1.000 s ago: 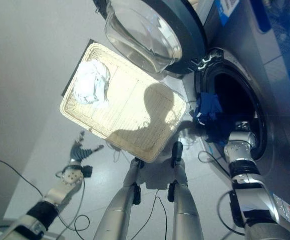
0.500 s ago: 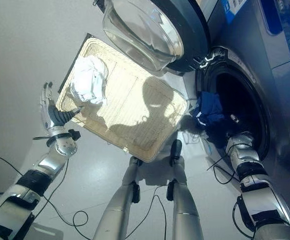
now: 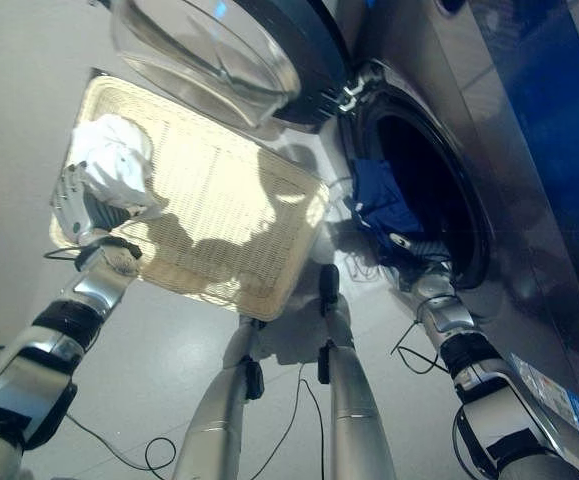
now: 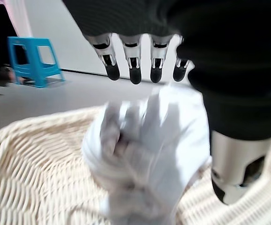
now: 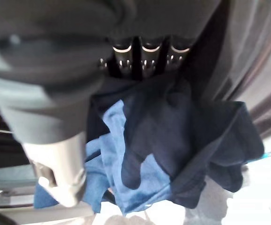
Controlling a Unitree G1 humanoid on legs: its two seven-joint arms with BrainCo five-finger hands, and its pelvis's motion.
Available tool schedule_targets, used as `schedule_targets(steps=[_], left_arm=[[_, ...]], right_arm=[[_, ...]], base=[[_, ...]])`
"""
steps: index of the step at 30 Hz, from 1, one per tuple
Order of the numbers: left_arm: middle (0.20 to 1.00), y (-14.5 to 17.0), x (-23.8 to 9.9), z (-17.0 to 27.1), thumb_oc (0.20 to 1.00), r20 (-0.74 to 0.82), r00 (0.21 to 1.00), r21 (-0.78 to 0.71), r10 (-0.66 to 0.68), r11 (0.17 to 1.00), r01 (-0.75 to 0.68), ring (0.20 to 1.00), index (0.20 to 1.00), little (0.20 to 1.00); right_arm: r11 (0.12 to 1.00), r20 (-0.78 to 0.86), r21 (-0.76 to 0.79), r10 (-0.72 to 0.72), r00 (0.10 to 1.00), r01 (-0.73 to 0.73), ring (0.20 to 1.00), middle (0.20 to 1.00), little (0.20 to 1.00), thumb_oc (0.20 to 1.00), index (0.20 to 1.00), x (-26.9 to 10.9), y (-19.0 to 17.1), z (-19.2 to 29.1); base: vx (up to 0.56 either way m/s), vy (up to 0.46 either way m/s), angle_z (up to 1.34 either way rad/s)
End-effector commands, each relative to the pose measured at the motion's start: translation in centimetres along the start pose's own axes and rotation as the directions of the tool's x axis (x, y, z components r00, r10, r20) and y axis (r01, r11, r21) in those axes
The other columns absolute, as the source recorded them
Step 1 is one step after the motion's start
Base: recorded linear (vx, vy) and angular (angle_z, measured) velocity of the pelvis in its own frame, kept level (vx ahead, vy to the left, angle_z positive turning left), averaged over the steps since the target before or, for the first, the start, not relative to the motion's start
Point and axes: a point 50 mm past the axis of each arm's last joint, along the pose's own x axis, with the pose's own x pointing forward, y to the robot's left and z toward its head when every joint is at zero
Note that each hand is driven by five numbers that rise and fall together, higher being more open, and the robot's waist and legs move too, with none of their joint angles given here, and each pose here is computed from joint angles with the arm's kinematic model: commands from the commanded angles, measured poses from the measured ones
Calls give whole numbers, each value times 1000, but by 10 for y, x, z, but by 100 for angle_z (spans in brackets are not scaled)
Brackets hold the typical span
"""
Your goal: Put the clothes into the washing machine.
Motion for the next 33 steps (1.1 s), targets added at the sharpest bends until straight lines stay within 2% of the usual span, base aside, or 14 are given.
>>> schedule_targets(steps=[1,11,13,16,17,20,22,27,33], left_arm=[[1000,15,12,-22,1000,-115,993,55,35,998,-29,1000,1000,1000],[1000,51,32,-35,1000,-193,963,298,188,946,-125,1000,1000,1000],[1000,77,39,-45,1000,-226,931,479,287,865,-150,1000,1000,1000],[1000,89,41,-57,1000,-281,907,517,314,846,-133,1000,1000,1000],[696,92,40,-65,696,-321,891,523,321,845,-116,696,696,696],[520,105,42,-81,520,-371,865,585,338,808,-65,520,520,520],[200,112,44,-86,200,-382,861,610,335,791,-38,200,200,200],[200,108,46,-95,200,-431,861,501,270,865,-20,200,200,200],[200,98,48,-91,200,-412,882,328,227,940,-89,200,200,200]], right_arm=[[991,-132,-130,-41,990,24,1000,1000,1000,1000,1000,-17,-22,-55],[997,-61,-29,69,996,-71,1000,1000,1000,1000,1000,-22,-6,-37],[982,13,30,186,982,-186,1000,1000,1000,1000,1000,-41,4,-29],[963,41,63,259,965,-261,1000,1000,1000,1000,1000,-56,7,-31],[949,52,85,301,952,-305,1000,1000,1000,1000,1000,-65,8,-34],[918,74,114,373,925,-379,1000,1000,1000,1000,1000,-79,6,-37],[905,83,123,400,913,-408,1000,1000,1000,1000,1000,-84,3,-38],[870,104,161,454,885,-466,1000,1000,1000,1000,1000,-88,-1,-36],[846,126,172,489,863,-505,1000,1000,1000,1000,1000,-89,6,-31]], base=[[73,83,-6],[21,82,-5],[15,88,-5],[-3,53,-7],[-5,57,-7],[-10,55,-10],[-17,54,-5],[-13,16,-7],[-11,-47,-2]])
